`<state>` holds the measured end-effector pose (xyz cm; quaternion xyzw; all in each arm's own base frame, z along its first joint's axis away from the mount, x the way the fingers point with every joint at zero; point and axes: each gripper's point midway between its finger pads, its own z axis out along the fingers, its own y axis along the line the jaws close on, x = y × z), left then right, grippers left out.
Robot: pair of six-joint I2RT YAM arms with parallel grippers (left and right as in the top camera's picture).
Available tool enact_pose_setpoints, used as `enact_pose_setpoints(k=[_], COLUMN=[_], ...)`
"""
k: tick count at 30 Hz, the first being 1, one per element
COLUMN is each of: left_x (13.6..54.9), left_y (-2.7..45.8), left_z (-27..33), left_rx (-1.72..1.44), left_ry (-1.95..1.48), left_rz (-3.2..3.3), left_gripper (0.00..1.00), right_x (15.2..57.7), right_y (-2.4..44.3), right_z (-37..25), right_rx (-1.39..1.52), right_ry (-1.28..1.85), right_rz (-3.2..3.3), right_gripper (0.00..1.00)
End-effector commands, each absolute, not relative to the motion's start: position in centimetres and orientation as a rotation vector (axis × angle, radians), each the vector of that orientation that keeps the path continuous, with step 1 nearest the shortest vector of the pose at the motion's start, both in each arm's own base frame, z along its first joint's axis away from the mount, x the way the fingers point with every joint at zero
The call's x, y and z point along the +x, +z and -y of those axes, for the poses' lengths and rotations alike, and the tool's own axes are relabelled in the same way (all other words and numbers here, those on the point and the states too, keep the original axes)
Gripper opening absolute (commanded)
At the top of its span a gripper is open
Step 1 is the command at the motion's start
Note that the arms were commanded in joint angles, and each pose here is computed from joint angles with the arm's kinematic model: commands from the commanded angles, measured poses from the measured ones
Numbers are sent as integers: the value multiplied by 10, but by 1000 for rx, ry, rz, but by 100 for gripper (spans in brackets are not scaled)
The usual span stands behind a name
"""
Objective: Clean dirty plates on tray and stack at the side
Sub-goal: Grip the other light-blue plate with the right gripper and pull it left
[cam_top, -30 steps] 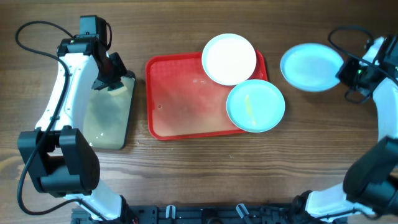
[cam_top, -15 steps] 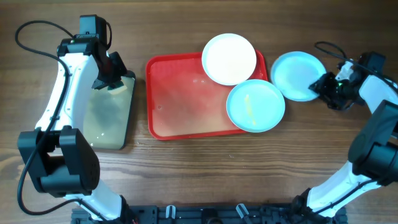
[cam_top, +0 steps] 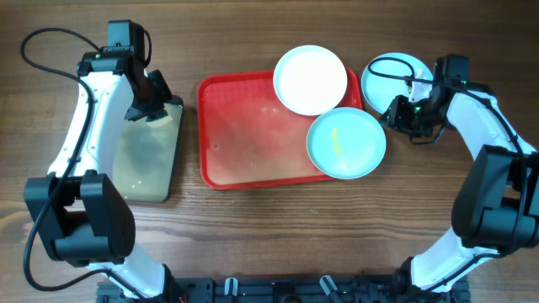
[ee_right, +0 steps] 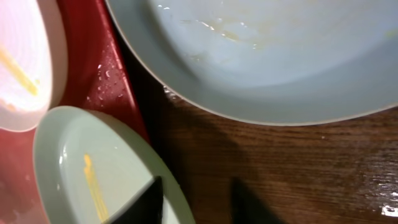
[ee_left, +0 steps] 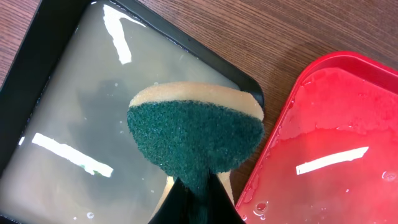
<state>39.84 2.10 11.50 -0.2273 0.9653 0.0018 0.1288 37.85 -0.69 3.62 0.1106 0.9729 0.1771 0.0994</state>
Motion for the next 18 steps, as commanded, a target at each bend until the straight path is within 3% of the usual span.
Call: enact_pose_setpoints(k=[1,5,13,18], left_x=[398,398,398,398], left_y=[109,109,109,109], left_z=[-20,-19,-17,-8], left_rx=[-687,-687,-686,-678], left_ry=[-6,-13,-28,-98], left_rz=[-2816,-2817,-2820,-2830], left_gripper=[4,4,4,4], right_x=[369,362,342,339], right_y=[33,33,28,27], right_z=[-1,-47,-107,-108], right_rx=[286,99,-74,-104], right_ry=[506,542,466,439], right_rz=[-2906,-2949,-3029,-3037], right_gripper=[15,6,4,20])
